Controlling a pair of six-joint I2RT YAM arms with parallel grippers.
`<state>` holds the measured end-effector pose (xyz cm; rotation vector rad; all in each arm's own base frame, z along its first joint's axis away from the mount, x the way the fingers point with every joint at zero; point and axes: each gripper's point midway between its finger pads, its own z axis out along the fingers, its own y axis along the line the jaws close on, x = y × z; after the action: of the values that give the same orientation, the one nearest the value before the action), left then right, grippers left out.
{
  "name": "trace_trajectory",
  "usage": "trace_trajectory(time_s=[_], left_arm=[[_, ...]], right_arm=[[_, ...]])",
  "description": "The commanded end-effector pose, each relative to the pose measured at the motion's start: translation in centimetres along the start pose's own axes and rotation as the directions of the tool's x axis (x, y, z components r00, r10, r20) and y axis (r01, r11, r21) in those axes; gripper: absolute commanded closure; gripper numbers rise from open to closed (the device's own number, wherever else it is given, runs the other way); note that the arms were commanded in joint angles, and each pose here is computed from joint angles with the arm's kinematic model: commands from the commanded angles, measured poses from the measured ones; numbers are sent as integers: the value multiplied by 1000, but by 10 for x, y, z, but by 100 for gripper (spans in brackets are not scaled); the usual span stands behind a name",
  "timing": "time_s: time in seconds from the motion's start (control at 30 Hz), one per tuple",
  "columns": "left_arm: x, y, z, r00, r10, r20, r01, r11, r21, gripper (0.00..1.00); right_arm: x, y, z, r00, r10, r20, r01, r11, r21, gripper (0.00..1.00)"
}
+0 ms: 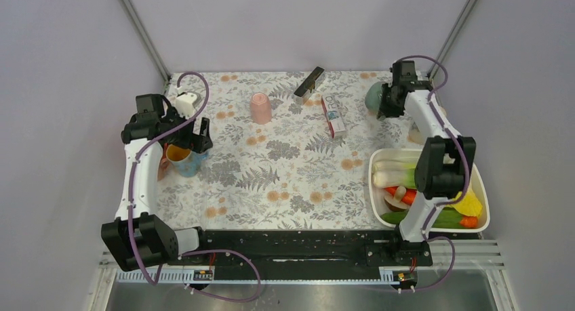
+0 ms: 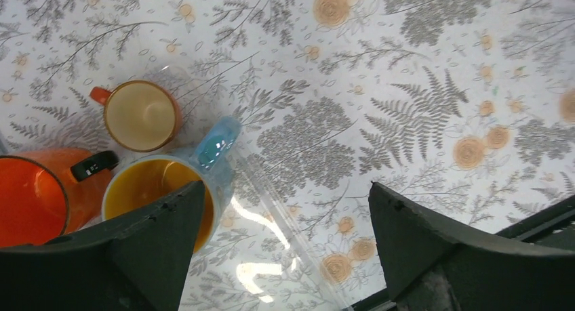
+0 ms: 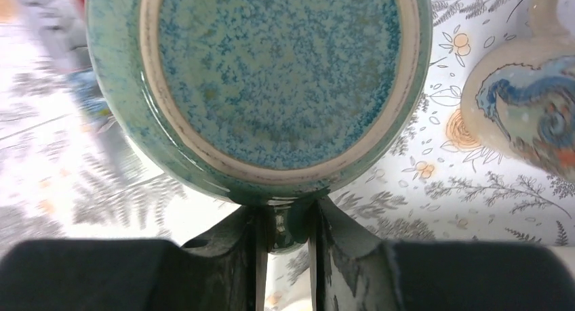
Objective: Turn the mug right side up
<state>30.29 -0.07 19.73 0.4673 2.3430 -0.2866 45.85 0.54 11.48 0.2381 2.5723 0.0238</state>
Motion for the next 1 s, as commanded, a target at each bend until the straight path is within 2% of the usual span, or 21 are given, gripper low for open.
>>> trace_trajectory(time_s=[0.0, 0.13, 0.27, 0.37, 0.47, 0.7, 0.8, 0.93, 0.97], left_arm=[[-41, -41, -21, 992, -14, 122, -6, 986, 165, 6], [-68, -95, -30, 987, 3, 161, -58, 940, 336, 6], [-90, -147, -55, 963, 44, 266, -166, 875, 455, 5], [-110, -171, -78, 935, -11, 355, -189, 831, 524, 2], [-126, -188, -95, 908, -80, 411, -188, 798, 572, 1], [-141, -212, -96, 889, -220, 401, -123, 729, 673, 3], [-142, -210, -90, 877, -147, 457, -196, 760, 620, 7], [-151, -175, -68, 843, 17, 537, -262, 885, 384, 8], [-154, -172, -65, 835, 45, 548, -281, 892, 355, 9]], right_arm=[[-67, 66, -121, 924, 72, 375, 22, 970, -240, 100], [-40, 123, -172, 912, 50, 408, 121, 916, -382, 100], [5, 187, -228, 913, 54, 404, 212, 784, -584, 100], [31, 221, -269, 907, 120, 403, 235, 650, -723, 100], [55, 244, -300, 910, 139, 391, 257, 551, -794, 100], [87, 280, -343, 946, 170, 277, 218, 303, -928, 100], [83, 287, -360, 952, 194, 239, 192, 233, -953, 100], [82, 288, -374, 964, 193, 185, 146, 198, -969, 100], [84, 289, -379, 969, 189, 161, 128, 173, -977, 100]])
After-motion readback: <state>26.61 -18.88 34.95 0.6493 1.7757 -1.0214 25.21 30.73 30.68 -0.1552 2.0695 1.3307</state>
